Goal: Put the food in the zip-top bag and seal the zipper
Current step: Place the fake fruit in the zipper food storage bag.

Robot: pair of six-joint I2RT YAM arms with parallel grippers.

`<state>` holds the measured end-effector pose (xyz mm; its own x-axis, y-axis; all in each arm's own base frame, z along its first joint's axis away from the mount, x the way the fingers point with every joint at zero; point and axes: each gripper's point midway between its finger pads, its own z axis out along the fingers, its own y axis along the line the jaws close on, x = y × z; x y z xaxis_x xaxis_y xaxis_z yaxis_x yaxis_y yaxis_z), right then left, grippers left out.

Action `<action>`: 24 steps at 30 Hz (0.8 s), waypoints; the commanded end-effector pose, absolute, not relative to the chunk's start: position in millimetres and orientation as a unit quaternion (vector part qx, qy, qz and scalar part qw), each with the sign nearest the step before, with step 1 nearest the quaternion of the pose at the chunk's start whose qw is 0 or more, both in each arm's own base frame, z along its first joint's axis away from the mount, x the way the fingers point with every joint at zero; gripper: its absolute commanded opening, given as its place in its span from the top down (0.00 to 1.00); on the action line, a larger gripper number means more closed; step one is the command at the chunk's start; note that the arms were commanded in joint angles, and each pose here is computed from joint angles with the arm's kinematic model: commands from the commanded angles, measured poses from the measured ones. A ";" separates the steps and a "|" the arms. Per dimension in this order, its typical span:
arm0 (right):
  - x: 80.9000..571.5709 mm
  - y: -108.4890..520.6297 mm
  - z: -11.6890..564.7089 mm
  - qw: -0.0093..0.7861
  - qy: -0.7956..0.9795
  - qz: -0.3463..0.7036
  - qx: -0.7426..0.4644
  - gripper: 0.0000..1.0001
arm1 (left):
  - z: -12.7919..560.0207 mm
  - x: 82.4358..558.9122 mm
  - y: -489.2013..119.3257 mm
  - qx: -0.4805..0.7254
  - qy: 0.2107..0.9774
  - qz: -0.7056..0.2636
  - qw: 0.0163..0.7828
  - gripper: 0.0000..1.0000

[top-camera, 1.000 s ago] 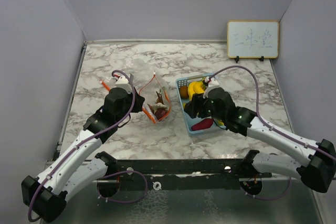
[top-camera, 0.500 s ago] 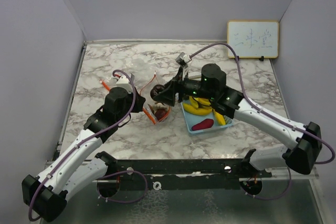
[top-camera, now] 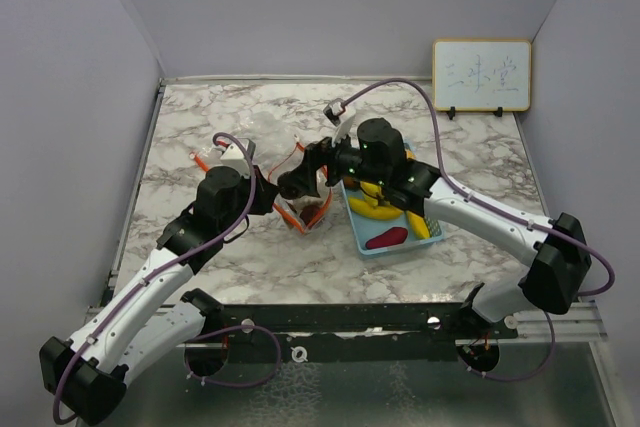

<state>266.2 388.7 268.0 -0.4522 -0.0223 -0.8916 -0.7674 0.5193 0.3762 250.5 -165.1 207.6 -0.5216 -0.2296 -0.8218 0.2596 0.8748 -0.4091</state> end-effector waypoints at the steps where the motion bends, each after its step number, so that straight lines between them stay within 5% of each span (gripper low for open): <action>1: 283.3 384.7 288.3 0.494 0.739 0.383 -0.251 0.00 | 223.8 249.4 -171.0 0.009 0.820 -0.277 0.501 1.00; 8: 271.4 379.8 316.1 0.509 0.721 0.402 -0.244 0.00 | 220.2 250.8 -171.6 0.007 0.821 -0.276 0.499 1.00; 16: 313.1 358.5 320.5 0.538 0.768 0.318 -0.140 0.00 | 221.3 252.8 -175.7 0.001 0.817 -0.287 0.499 1.00; 24: 334.0 388.6 288.0 0.507 0.796 0.309 -0.121 0.19 | 224.2 255.3 -178.1 -0.002 0.814 -0.293 0.502 1.00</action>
